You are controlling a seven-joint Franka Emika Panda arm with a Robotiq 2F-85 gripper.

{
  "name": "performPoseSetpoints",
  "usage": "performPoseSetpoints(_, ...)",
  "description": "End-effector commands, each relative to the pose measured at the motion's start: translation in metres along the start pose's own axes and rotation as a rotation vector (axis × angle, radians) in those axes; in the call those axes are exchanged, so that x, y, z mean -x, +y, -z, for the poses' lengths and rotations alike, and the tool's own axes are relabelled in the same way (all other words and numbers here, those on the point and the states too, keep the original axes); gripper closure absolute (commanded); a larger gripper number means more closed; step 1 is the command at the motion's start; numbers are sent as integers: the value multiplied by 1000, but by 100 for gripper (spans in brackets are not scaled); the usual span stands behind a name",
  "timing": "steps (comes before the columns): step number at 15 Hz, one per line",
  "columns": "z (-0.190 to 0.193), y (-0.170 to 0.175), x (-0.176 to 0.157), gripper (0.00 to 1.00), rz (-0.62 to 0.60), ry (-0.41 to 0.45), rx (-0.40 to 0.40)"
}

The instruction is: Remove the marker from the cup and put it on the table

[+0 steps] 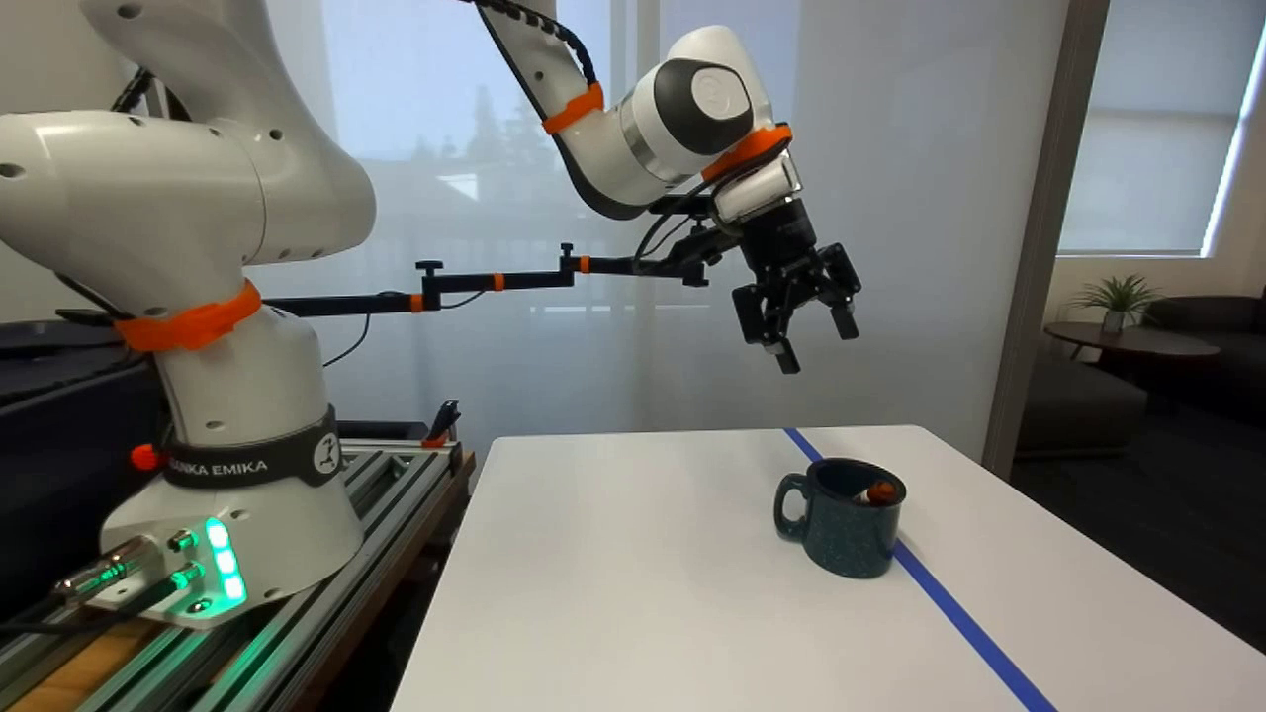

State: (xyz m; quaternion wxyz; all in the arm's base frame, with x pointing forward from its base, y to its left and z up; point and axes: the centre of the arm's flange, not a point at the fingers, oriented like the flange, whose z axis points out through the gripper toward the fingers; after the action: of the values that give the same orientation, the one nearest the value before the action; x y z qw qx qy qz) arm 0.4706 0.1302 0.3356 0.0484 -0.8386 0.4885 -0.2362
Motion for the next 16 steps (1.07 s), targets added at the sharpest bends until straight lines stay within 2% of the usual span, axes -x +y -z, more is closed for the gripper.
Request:
performPoseSetpoints(1, -38, -25, 13, 0, -89, 55, 10)
performPoseSetpoints(7, -72, -31, -1, 0, -109, 107, 59)
performPoseSetpoints(12, -101, -38, -12, 0, -100, 98, 105)
performPoseSetpoints(16, -114, -47, -8, 0, -105, 87, 117)
